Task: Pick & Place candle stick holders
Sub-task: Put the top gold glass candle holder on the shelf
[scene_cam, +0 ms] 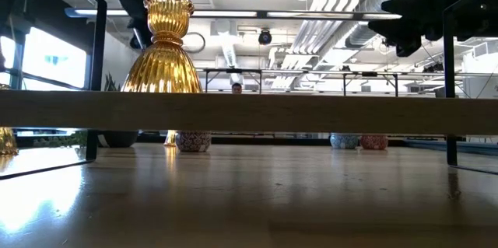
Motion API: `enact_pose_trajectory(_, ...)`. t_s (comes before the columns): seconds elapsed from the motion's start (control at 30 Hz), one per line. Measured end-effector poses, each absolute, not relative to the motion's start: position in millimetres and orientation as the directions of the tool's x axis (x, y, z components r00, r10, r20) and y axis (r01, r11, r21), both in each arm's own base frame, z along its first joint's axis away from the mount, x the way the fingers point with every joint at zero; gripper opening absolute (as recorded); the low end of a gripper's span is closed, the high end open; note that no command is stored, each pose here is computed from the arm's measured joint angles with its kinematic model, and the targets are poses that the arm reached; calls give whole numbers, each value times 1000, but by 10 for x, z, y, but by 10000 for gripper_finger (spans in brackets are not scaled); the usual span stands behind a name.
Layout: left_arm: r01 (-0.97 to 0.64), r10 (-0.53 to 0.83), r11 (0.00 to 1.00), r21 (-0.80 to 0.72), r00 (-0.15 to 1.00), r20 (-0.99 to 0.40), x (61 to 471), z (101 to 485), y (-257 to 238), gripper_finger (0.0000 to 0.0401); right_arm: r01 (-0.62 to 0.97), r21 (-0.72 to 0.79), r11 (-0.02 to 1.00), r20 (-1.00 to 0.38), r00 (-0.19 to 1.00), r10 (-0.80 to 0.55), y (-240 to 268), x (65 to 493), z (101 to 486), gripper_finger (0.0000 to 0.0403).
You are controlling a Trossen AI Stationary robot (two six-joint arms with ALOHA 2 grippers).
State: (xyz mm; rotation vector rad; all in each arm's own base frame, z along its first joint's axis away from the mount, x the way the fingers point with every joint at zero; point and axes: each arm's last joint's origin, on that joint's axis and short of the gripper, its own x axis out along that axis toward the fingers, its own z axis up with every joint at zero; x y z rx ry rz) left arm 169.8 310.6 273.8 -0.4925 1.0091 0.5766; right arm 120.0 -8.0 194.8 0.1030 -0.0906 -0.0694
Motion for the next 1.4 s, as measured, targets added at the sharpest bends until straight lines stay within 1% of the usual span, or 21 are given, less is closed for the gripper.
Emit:
enact_pose_trajectory(0.23,-636,123,753,-169,388,-914,1818,2468,3159,1,65,101,993,83,994,-74,-81,1201,1945,249)
enact_pose_trajectory(0.53,-593,15,766,-249,403,-915,1875,2348,3125,1,68,86,994,65,995,-74,-81,1202,1927,249)
enact_pose_trajectory(0.73,-566,-6,785,-250,397,-918,1912,2307,3087,1,68,86,994,57,996,-73,-81,1202,1919,249)
enact_pose_trajectory(0.9,-548,16,805,-228,403,-915,1998,2273,3097,1,68,89,994,57,996,-73,-81,1202,1919,249)
enact_pose_trajectory(1.0,-522,6,822,-227,406,-914,2051,2225,3097,1,68,106,992,58,996,-74,-81,1202,1920,249)
enact_pose_trajectory(1.1,-518,-33,821,-242,380,-924,2076,2123,3091,0,67,122,990,58,996,-75,-81,1202,1920,249)
enact_pose_trajectory(1.27,-489,-95,828,-275,360,-928,2079,2067,3050,0,67,127,990,58,996,-75,-81,1202,1920,249)
enact_pose_trajectory(1.4,-457,-145,831,-317,373,-916,2096,2069,3001,0,67,125,990,58,996,-75,-81,1202,1920,249)
